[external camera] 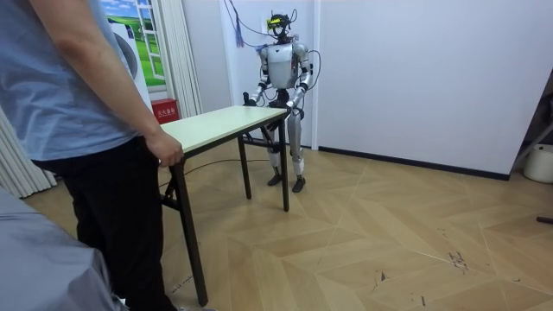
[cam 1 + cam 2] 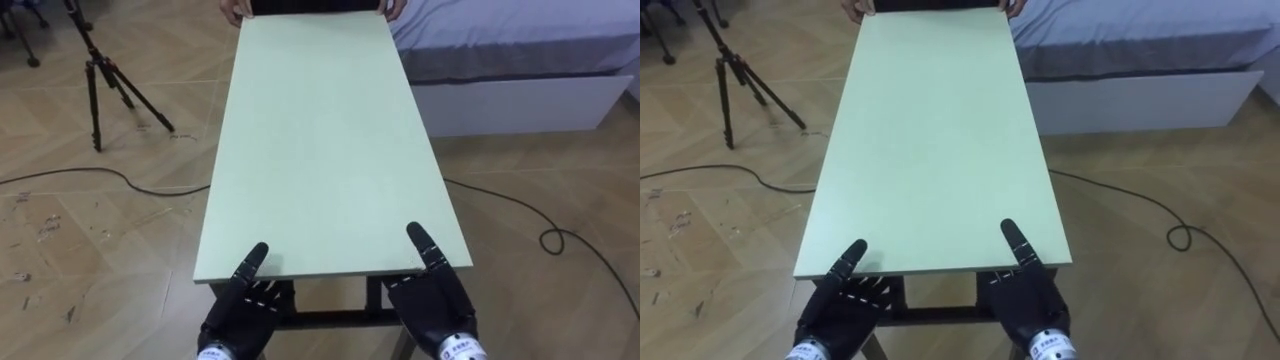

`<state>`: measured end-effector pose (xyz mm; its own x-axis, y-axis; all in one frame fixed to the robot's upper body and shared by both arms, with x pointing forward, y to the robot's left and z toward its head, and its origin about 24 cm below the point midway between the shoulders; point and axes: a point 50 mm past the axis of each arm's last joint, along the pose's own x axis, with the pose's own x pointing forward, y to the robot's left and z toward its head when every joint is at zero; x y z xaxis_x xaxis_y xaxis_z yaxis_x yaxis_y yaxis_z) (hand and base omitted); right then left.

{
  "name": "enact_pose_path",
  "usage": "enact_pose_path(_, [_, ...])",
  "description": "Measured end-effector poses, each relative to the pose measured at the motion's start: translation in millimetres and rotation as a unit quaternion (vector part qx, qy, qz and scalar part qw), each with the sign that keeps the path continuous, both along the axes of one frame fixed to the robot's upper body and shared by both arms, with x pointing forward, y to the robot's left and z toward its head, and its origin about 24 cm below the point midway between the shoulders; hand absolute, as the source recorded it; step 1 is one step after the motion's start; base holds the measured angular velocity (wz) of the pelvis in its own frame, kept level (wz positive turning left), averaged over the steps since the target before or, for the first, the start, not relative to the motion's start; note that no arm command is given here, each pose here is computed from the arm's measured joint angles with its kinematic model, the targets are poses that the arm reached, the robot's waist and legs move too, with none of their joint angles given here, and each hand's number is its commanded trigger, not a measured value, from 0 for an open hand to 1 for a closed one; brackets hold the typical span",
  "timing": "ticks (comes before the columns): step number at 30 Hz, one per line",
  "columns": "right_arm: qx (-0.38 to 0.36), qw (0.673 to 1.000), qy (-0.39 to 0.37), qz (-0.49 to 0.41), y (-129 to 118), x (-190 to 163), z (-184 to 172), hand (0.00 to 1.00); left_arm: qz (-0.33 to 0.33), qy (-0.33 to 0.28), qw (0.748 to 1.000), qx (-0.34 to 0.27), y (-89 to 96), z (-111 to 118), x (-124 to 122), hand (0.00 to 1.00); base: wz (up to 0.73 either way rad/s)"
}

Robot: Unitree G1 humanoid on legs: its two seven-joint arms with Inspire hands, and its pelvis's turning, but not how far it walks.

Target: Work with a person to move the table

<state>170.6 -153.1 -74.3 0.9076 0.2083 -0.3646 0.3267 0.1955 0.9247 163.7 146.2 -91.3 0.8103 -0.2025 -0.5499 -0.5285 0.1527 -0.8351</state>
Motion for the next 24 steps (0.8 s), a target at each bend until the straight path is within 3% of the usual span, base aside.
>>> enact_pose_path(24, [0.001, 1.000, 0.009, -0.006, 1, 4, 1, 0.00, 0.016, -0.001, 1.000, -0.017, -2.4, 10, 8, 0.00, 0.00])
